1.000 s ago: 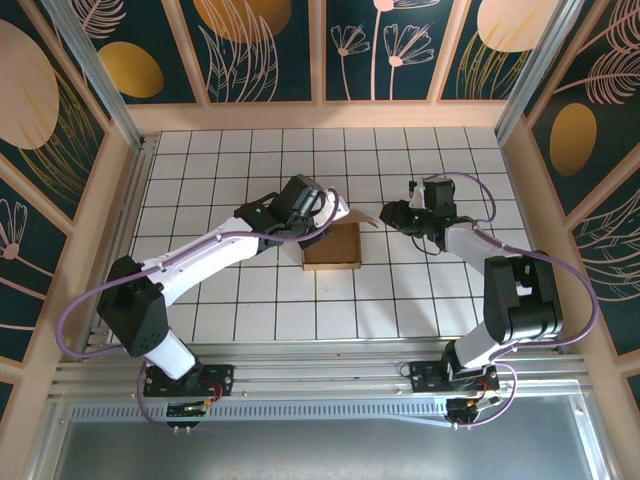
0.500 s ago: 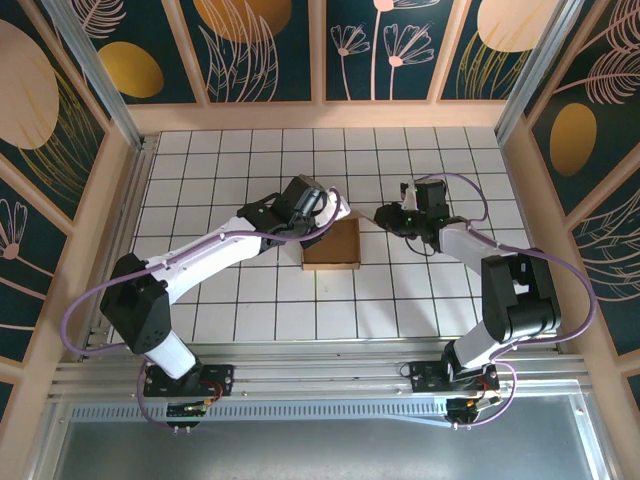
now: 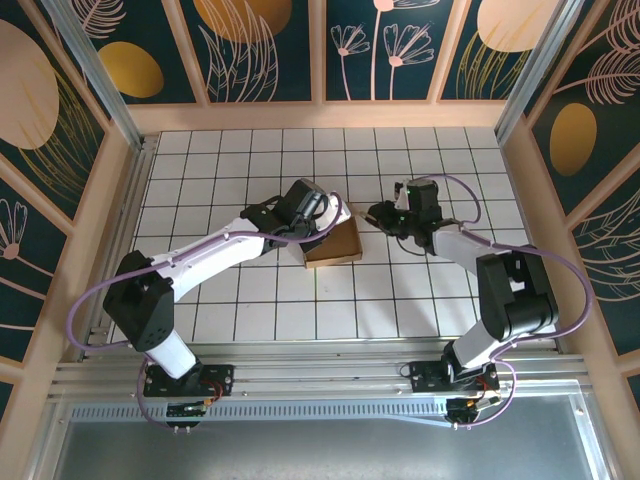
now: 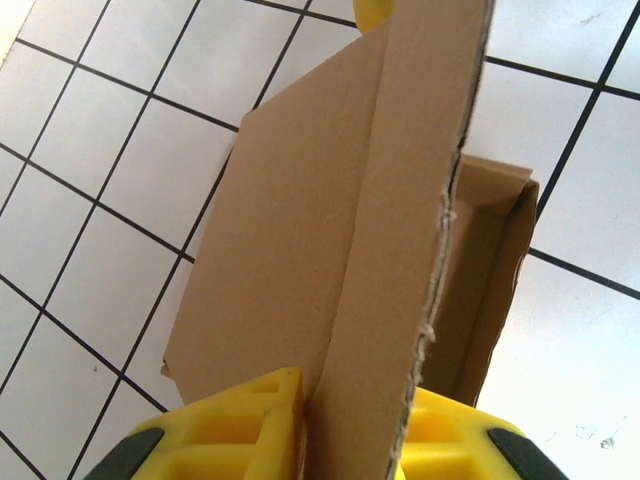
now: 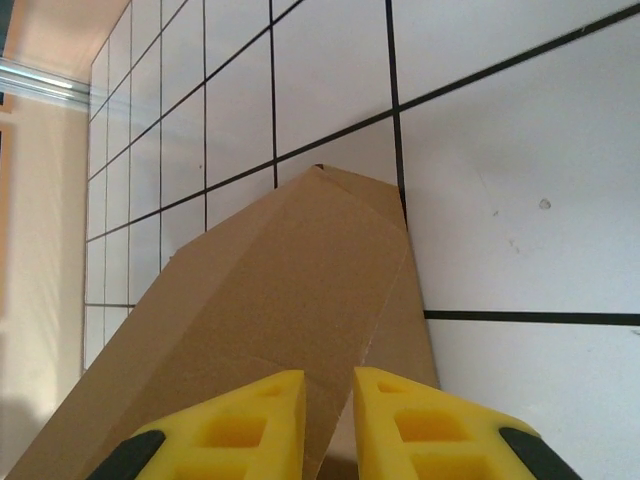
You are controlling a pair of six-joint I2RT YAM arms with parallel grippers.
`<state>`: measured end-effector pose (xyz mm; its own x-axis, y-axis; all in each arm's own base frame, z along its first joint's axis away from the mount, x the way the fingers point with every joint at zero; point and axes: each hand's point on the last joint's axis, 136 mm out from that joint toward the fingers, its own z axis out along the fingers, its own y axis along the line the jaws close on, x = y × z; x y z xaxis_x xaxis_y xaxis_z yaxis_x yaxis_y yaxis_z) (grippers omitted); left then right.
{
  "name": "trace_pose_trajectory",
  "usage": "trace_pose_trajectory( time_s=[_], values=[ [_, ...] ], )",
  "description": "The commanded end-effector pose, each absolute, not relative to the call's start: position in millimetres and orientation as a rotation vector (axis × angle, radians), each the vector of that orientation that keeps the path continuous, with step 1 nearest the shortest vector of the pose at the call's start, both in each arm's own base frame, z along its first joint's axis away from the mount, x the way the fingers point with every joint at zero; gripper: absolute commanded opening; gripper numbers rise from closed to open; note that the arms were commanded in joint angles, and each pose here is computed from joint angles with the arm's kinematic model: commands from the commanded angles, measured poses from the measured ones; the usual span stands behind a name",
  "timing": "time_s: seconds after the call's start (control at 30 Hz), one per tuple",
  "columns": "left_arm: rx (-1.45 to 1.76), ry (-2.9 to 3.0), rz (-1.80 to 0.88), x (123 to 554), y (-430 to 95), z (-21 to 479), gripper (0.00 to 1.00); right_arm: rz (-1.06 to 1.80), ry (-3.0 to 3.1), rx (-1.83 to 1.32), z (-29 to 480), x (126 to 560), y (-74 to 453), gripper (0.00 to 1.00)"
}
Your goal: Fold the paper box
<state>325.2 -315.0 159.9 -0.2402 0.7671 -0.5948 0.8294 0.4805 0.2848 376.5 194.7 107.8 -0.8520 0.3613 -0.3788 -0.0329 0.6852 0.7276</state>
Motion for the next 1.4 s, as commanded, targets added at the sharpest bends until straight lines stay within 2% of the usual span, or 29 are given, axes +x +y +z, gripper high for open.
trace_pose_trajectory(
  time_s=[0.0, 0.1, 0.13, 0.2, 0.27, 0.4, 0.5, 0.67, 0.87, 1.0, 1.13, 1.17, 1.37],
  values=[
    [1.315, 2.045, -0.164, 324, -325, 160, 0.19, 1.12, 2.403, 0.234, 106, 372, 213, 0.21],
    [1.313, 2.042, -0.167, 325, -328, 162, 0.19, 1.099, 2.398, 0.205, 102, 374, 216, 0.26],
    [1.312, 2.044, -0.162, 326, -327, 163, 0.19, 1.076, 2.385, 0.157, 102, 375, 215, 0.32],
    [1.312, 2.054, -0.145, 328, -326, 163, 0.19, 0.941, 2.352, 0.079, 103, 381, 201, 0.42],
    [1.315, 2.06, -0.128, 328, -324, 163, 0.18, 0.795, 2.27, -0.007, 114, 386, 182, 0.46],
    [1.304, 2.068, -0.101, 332, -321, 164, 0.18, 0.599, 2.041, -0.097, 156, 389, 137, 0.49],
    [1.294, 2.071, -0.099, 335, -323, 168, 0.18, 0.465, 1.883, -0.23, 175, 375, 122, 0.51],
    [1.309, 2.086, -0.099, 338, -328, 162, 0.18, 0.348, 1.656, -0.625, 178, 334, 141, 0.54],
    [1.318, 2.079, -0.109, 337, -329, 161, 0.22, 0.266, 1.521, -0.889, 171, 334, 163, 0.56],
    [1.31, 2.08, -0.121, 337, -330, 163, 0.29, 0.269, 1.477, -1.036, 163, 352, 176, 0.56],
    [1.277, 2.058, -0.132, 338, -331, 175, 0.49, 0.261, 1.405, -1.129, 159, 364, 188, 0.56],
    [1.26, 2.035, -0.145, 337, -331, 185, 0.57, 0.265, 1.39, -1.134, 160, 368, 190, 0.56],
    [1.129, 1.863, -0.305, 318, -329, 260, 0.75, 0.301, 1.399, -1.17, 152, 382, 202, 0.54]
  ],
)
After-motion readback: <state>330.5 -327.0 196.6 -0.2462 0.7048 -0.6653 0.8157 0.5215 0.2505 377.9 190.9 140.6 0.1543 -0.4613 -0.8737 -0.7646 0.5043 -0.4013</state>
